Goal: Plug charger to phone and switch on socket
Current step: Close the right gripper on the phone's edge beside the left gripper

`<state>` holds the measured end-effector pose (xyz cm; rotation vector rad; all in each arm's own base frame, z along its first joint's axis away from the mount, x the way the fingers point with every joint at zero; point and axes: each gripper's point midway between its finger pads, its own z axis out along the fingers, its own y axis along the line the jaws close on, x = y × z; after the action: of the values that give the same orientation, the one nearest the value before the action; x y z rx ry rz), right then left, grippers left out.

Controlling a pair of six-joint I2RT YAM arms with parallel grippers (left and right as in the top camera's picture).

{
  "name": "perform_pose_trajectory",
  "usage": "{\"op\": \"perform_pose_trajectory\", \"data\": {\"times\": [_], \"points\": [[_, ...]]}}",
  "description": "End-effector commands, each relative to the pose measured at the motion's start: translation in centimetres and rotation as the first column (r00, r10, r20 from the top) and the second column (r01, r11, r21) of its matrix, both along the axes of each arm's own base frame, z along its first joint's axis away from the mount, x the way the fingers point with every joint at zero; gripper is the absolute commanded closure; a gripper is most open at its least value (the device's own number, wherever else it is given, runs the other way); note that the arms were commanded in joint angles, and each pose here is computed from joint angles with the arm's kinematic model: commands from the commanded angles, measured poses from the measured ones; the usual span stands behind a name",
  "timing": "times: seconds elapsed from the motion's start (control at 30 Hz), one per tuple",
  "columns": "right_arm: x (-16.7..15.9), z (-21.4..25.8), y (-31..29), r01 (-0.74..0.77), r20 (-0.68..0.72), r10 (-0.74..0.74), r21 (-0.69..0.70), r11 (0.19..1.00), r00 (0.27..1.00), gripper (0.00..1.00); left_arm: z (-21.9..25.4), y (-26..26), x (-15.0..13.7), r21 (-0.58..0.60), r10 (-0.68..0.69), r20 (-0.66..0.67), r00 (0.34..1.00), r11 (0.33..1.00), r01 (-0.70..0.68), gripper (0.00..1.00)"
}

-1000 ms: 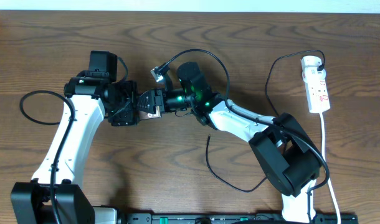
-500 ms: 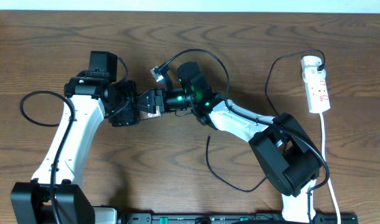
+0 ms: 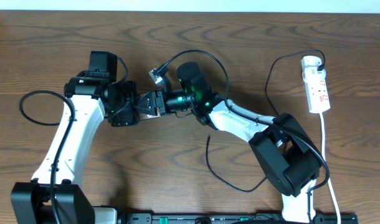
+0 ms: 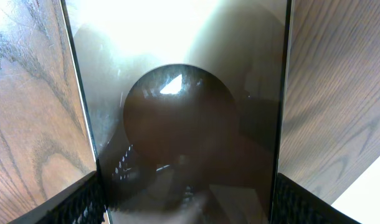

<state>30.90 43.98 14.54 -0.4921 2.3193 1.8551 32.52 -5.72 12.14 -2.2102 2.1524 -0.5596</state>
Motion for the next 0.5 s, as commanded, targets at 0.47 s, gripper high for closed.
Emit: {"op": "perform_pose_trajectory", "data": {"times": [0.47], "points": [[-0.50,0.39,0.09,-0.027,-0.002,0.027,-0.003,1.000,1.000,0.56,1.07,0.01,0.32,0.013,-0.031,0.040,0.999,0.999,0.030,0.92]]}}
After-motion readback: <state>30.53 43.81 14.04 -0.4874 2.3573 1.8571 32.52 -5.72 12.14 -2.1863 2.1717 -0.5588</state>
